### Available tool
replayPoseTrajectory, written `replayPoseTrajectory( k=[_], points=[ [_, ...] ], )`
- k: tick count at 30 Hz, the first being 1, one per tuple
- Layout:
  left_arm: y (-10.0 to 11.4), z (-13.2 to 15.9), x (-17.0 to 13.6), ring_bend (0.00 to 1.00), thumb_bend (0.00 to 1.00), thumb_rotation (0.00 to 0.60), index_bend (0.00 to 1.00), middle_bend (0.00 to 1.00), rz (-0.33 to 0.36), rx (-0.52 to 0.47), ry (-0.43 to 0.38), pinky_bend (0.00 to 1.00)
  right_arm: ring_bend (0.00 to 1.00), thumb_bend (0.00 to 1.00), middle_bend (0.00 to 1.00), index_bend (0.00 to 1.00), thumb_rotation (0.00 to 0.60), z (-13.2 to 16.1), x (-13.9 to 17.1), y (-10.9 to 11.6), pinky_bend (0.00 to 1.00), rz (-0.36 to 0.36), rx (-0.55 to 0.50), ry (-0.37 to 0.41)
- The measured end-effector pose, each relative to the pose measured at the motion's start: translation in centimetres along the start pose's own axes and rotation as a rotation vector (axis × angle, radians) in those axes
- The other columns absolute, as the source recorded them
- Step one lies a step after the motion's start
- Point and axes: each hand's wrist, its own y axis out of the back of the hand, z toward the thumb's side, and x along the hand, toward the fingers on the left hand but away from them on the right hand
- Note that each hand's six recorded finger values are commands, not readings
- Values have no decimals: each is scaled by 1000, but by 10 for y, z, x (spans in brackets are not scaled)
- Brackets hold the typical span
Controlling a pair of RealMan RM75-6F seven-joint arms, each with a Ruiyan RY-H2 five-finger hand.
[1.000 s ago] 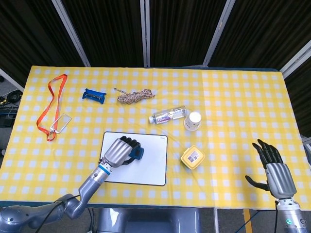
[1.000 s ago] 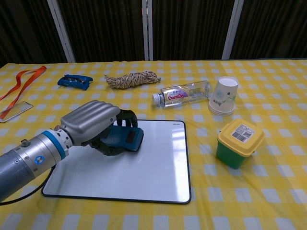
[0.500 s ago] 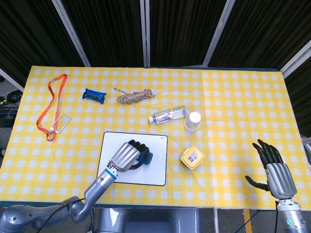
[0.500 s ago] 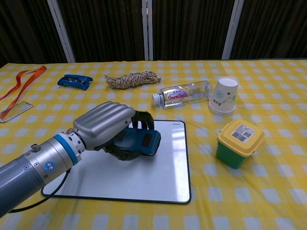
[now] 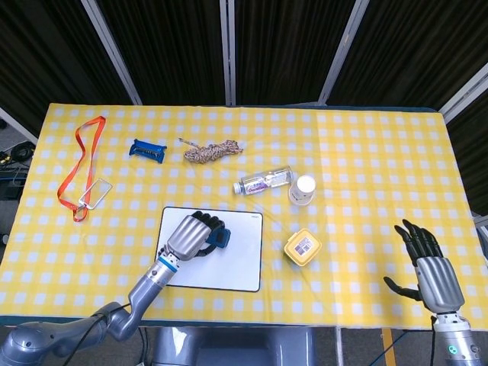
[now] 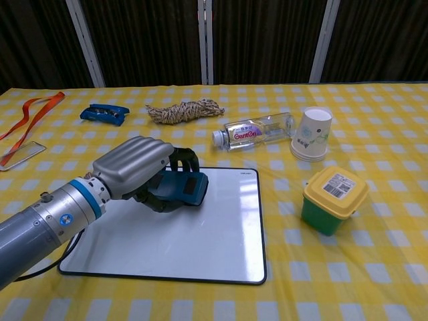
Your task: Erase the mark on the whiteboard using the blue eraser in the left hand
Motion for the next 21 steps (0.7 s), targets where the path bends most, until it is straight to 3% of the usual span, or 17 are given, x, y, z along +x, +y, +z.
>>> replayPoseTrajectory(
  k=[21],
  points=[
    [0,-46,-16,525,615,600,768,567,12,26,64,494,0,72,0,11,600,2,1,-1,0,1,3,6]
  ],
)
